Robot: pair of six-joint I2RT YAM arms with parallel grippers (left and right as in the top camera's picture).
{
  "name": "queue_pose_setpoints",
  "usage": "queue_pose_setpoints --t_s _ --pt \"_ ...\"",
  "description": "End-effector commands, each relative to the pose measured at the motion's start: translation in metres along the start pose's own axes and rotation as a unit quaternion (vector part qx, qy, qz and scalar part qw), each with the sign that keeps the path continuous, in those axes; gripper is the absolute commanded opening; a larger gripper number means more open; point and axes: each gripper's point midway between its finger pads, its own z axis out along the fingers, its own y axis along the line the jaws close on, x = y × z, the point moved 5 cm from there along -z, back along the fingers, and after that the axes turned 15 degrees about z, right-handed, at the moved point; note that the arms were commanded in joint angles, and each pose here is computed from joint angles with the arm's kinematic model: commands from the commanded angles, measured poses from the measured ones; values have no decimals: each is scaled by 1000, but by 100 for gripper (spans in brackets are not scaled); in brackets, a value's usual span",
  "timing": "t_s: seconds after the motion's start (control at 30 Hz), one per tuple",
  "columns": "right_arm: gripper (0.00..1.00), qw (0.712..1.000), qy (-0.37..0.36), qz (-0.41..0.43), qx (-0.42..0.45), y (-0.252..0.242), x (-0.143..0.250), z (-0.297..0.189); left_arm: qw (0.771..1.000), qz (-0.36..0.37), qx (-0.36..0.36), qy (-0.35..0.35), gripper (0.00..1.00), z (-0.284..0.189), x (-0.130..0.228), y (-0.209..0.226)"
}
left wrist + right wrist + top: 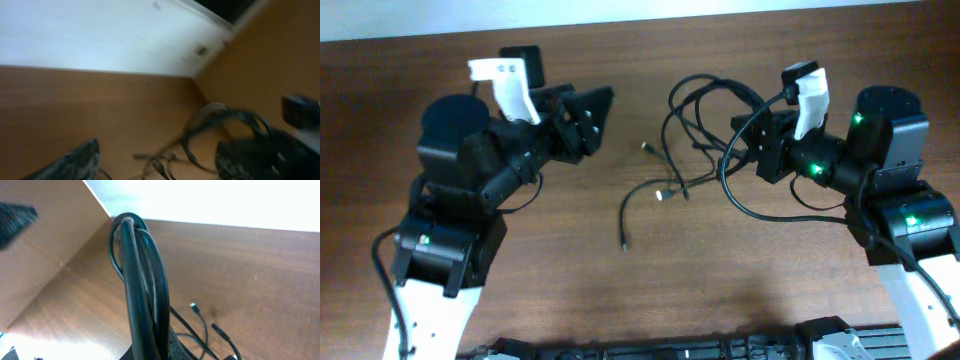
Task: Untangle cables
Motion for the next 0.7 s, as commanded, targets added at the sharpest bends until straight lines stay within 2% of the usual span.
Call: queue_pose_setpoints --t_s 0.0,0.2,0.3,0.4,0.5,0.67 --pt "4 999 -32 15 -9 6 -13 -3 990 -10 129 58 80 20 19 -27" --pt "4 998 -49 33 -19 9 -20 -4 971 -104 169 135 88 60 50 -46" --pt "4 998 -49 44 -20 9 -21 -4 959 -101 228 137 86 77 52 -68" --pt "4 997 -46 64 -25 11 -20 -4 952 -100 253 139 83 90 57 -84" --pt "4 997 -42 64 -30 12 -19 -4 952 -92 268 120 73 100 53 -91" --pt "4 997 -40 63 -36 14 -19 -4 954 -95 257 123 65 107 57 -86"
